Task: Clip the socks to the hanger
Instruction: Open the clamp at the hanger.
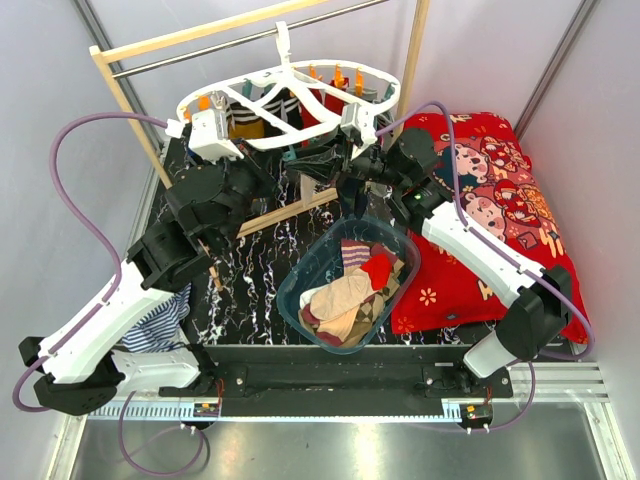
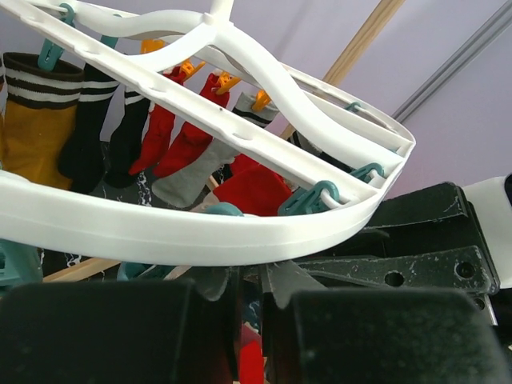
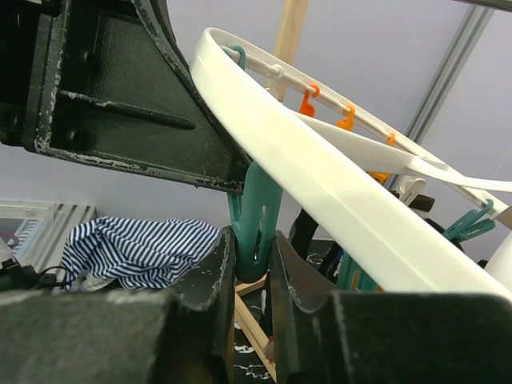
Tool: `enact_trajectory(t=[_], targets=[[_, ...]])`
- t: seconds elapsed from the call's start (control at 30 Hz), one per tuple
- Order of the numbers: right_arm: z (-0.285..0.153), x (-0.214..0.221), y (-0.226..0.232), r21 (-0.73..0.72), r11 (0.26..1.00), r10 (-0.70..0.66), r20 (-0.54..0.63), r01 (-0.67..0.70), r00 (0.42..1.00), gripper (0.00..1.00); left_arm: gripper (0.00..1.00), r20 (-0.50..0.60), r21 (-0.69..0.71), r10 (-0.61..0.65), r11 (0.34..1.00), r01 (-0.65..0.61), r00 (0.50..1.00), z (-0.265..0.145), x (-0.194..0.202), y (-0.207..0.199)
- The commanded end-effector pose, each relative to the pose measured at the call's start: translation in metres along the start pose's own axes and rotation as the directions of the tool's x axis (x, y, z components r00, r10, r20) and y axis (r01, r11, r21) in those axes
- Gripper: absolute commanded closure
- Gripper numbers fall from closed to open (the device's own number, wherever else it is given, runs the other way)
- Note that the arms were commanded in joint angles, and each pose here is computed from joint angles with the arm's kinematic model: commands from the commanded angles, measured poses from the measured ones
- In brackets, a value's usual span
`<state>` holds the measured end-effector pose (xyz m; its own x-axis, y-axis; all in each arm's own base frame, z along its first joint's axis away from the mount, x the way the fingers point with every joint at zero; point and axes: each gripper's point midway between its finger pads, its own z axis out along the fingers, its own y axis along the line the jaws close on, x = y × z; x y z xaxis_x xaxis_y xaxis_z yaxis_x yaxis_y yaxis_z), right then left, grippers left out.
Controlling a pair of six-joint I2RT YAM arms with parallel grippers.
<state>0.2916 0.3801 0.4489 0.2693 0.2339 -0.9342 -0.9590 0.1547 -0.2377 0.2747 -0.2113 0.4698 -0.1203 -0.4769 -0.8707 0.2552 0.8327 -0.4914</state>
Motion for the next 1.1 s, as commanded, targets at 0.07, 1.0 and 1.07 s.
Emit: enact_trajectory(t=[0.07,1.0,1.07], targets=[[0.001,-0.030,0.015,-0.041,0.999,0.019,0.048,-0.017,0.999,0.99,0.67,0.000,0.091,-0.022,0.996,0.022,1.000,-0.010,-0.014,-0.018],[0.000,-0.001,-0.007,0.320,0.826,0.467,0.076,-0.465,0.881,1.00,0.33,0.057,0.027,0.056,0.998,-0.057,0.997,-0.009,-0.015,0.001],[0.000,-0.001,-0.006,0.321,0.822,0.471,0.077,-0.470,0.879,1.00,0.36,0.070,0.007,0.066,0.998,-0.066,0.995,-0.007,-0.018,0.004]])
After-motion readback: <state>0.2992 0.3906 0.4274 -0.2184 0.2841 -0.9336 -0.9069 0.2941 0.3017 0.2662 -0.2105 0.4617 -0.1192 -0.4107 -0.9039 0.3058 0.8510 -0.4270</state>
